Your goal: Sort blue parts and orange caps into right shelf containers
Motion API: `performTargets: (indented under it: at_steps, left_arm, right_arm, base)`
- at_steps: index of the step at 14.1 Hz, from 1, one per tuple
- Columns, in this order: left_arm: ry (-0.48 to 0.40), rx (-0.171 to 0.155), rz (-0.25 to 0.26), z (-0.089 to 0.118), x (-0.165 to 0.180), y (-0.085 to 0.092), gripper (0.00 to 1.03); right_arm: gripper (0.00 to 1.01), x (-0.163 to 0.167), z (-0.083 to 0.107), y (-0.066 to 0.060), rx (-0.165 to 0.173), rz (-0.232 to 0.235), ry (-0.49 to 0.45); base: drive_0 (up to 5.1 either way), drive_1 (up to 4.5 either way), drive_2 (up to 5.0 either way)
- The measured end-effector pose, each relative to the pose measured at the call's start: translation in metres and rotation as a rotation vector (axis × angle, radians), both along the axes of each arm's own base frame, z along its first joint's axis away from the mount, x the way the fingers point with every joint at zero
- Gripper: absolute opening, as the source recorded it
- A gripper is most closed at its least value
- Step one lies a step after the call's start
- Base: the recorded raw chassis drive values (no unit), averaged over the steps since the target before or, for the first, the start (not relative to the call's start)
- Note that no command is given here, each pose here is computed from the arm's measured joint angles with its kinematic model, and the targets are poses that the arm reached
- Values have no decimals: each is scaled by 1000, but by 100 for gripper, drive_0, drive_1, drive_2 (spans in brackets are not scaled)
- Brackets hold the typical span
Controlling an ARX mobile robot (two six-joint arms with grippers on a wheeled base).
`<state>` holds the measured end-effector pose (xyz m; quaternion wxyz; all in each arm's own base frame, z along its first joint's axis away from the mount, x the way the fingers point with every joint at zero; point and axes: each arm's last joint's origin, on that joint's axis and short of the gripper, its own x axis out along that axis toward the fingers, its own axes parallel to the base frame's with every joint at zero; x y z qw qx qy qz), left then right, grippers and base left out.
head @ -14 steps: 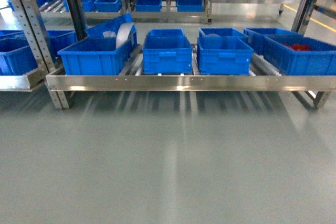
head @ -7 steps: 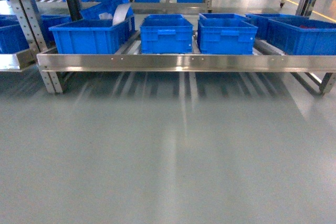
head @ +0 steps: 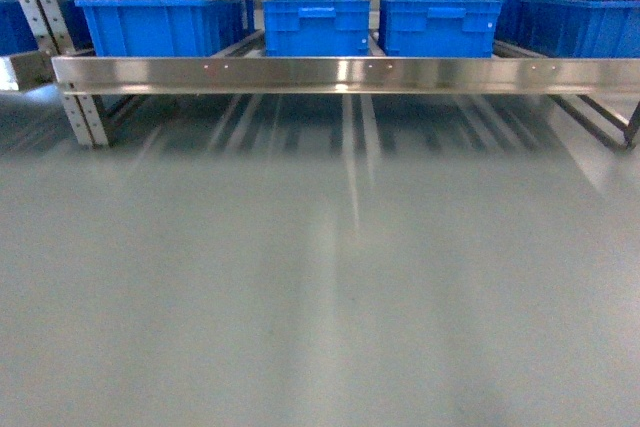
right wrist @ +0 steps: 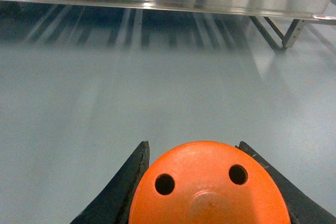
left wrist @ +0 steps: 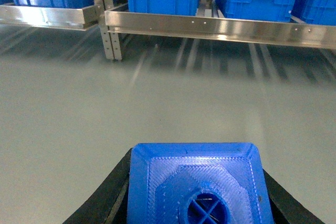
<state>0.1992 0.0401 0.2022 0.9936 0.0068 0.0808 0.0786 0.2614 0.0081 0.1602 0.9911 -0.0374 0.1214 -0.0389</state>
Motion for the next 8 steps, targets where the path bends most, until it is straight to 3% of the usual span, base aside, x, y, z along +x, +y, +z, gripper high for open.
performTargets:
  at_steps: [8]
  left_arm:
    - [1,0,0,0,0,0,45]
  right_arm:
    - [43,0,0,0,0,0,0]
  base:
    - [0,0,0]
